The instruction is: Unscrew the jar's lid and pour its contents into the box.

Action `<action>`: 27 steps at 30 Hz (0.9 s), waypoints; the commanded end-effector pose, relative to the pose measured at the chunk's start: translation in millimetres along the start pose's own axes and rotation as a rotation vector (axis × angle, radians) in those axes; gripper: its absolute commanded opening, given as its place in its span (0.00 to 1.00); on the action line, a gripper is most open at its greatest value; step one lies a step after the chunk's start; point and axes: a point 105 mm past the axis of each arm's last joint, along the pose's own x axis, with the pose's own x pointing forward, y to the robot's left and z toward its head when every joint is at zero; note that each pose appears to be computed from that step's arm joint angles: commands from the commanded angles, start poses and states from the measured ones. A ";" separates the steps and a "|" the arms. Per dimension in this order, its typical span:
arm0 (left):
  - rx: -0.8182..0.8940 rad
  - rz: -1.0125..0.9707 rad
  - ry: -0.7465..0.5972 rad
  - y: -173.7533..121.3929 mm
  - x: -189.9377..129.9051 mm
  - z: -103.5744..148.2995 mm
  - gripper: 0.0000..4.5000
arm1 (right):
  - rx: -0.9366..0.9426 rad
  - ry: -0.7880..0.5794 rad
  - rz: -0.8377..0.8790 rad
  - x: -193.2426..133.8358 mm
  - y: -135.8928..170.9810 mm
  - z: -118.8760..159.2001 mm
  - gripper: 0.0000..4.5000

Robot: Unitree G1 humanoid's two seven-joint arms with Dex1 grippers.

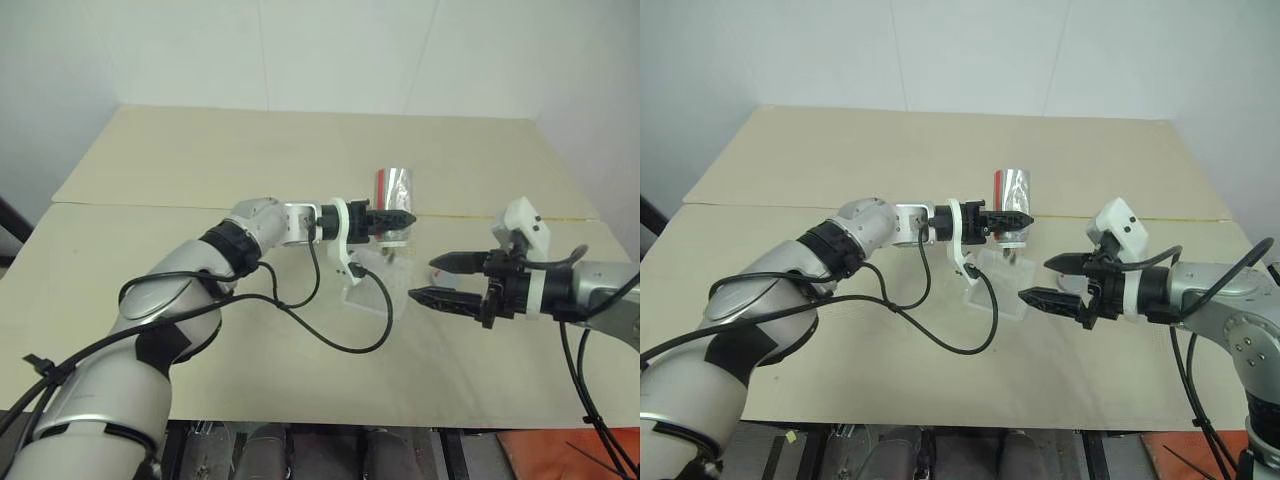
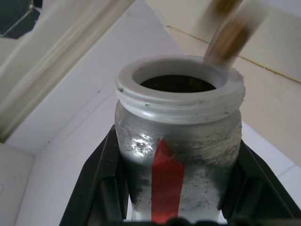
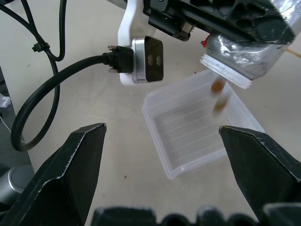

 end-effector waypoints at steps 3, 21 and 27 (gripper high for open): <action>0.050 0.053 0.001 14.7 0.5 -9.8 0.45 | -0.047 -0.028 -0.004 -6.3 3.8 10.9 1.00; -1.040 0.229 0.523 -8.8 -79.6 -70.8 0.45 | -0.094 -0.061 0.012 -1.1 2.6 12.4 1.00; -1.608 0.330 0.599 -22.9 -102.6 -55.6 0.45 | -0.112 -0.069 0.026 1.8 1.1 14.4 1.00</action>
